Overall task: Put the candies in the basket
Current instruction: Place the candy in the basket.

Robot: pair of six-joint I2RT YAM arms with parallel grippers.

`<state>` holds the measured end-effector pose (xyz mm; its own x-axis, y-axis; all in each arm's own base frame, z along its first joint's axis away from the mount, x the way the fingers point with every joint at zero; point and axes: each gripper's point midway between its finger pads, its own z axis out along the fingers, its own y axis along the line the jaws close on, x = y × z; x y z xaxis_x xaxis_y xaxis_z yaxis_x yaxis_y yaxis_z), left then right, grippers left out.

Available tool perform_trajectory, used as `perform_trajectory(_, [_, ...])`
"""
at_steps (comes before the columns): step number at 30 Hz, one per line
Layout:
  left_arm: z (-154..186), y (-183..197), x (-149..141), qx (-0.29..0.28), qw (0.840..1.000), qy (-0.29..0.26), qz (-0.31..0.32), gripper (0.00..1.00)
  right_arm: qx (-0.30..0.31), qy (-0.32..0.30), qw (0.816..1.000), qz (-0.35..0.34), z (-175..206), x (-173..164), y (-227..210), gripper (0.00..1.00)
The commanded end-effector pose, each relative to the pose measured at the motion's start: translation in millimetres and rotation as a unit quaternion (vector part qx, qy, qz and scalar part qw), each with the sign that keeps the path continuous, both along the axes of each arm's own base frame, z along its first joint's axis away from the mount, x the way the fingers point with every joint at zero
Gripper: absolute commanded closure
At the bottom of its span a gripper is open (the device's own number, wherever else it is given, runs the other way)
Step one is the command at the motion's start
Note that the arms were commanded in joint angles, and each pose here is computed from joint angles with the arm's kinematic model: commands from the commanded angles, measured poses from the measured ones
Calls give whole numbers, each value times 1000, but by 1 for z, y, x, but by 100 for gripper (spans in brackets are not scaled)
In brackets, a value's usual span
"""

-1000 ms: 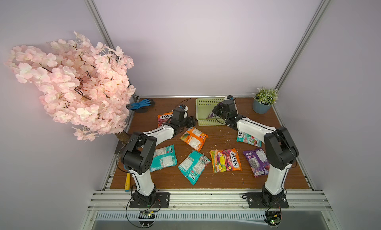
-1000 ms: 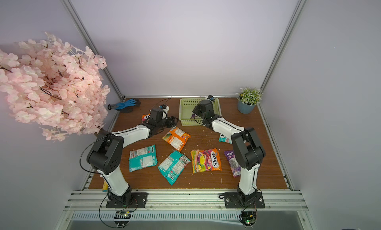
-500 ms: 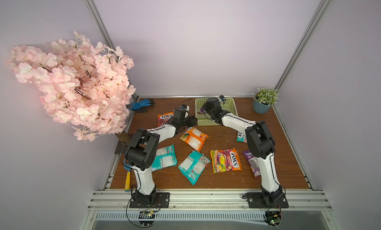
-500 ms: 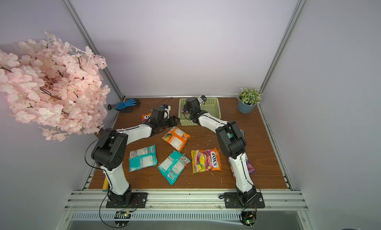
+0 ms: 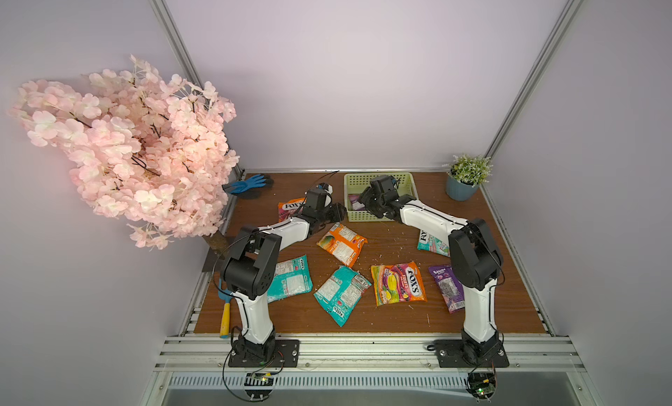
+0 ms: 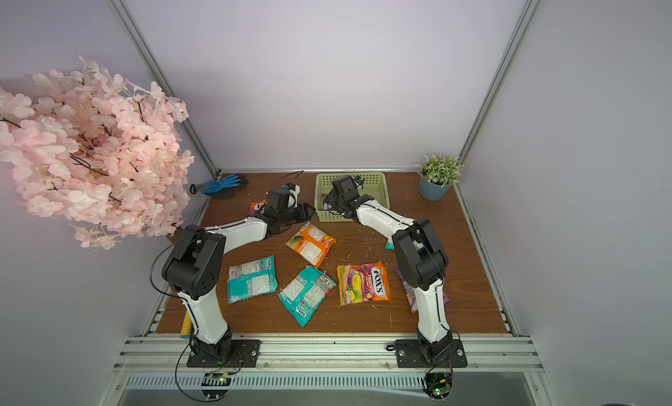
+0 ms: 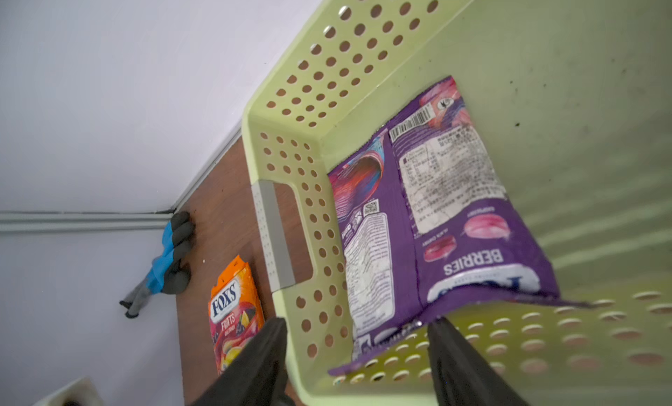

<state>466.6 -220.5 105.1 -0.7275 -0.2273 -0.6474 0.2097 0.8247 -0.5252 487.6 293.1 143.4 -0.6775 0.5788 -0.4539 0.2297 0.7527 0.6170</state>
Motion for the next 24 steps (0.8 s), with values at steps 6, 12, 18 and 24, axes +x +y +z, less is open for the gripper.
perform_trajectory(6, [-12, -1, 5, 1, 1000, 15, -12, 55, -117, -58, 986, 102, 35, 27, -23, 31])
perform_trajectory(12, [-15, 0, 2, 8, 1000, 22, -16, 51, -145, -12, 983, 114, -4, 40, -32, 34])
perform_trajectory(18, [9, 20, -1, 49, 999, 20, 13, 40, -142, -33, 979, 141, 16, 42, -27, 37])
perform_trajectory(24, [23, 58, -32, 94, 993, 30, 67, 41, -164, -71, 960, 216, 53, -2, -24, 37])
